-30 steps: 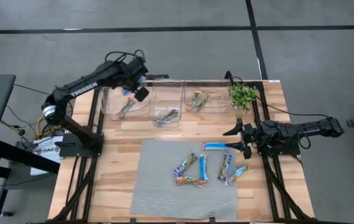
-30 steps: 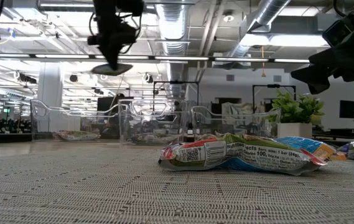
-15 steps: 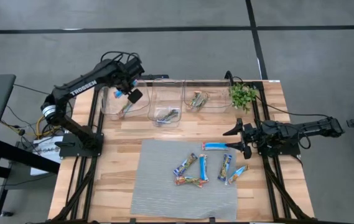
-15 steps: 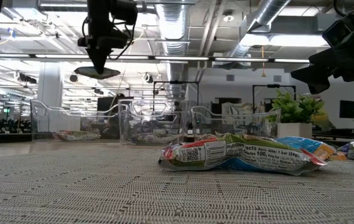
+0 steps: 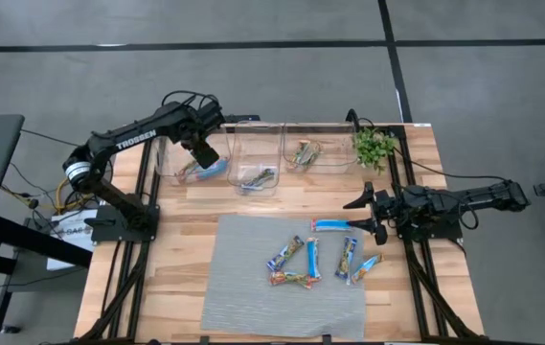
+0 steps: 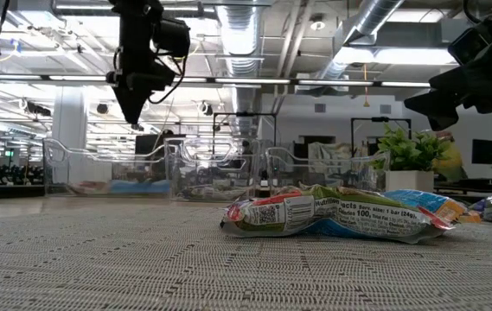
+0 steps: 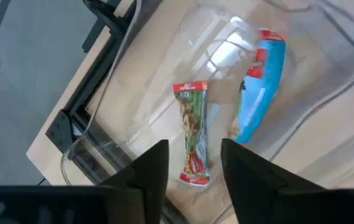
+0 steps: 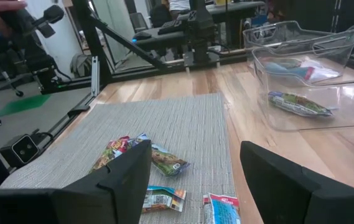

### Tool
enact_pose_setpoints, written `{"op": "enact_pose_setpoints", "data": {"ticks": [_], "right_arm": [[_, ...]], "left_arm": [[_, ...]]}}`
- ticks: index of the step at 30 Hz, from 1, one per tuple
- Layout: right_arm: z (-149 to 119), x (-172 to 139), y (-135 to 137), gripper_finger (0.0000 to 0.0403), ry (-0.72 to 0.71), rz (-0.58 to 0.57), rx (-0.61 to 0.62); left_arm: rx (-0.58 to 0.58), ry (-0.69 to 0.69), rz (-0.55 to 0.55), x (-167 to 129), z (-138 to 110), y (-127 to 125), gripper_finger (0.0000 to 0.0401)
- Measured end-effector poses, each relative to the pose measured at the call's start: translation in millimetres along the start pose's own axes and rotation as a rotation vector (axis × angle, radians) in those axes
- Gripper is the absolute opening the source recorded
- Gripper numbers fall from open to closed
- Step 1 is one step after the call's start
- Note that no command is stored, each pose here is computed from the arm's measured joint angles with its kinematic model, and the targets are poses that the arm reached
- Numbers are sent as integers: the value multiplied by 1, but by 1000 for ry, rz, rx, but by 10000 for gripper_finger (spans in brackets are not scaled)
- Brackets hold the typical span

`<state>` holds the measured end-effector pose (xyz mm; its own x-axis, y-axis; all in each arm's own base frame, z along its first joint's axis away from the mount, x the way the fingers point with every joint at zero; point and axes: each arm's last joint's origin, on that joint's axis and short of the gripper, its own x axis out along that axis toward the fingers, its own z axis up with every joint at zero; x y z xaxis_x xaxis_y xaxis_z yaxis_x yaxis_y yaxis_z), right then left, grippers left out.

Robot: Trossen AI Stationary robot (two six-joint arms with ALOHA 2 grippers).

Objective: Pick and place Granola Bars by type
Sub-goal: Put the left blue granola bar into the middle transparent bin

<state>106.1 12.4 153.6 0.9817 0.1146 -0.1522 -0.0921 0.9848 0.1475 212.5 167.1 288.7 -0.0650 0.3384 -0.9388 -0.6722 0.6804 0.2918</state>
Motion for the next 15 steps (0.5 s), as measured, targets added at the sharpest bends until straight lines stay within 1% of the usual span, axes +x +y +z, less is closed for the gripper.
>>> {"op": "enact_pose_setpoints", "data": {"ticks": [4,8,12,15], "right_arm": [[0,0,0,240,0,0,0],[0,0,0,240,0,0,0],[0,0,0,240,0,0,0],[0,0,0,240,0,0,0]], "left_arm": [[4,-12,0,0,1,-2,158],[8,-32,-13,-3,3,-5,158],[11,-80,-59,-14,7,-11,151],[0,-159,-95,-30,13,-17,144]]}}
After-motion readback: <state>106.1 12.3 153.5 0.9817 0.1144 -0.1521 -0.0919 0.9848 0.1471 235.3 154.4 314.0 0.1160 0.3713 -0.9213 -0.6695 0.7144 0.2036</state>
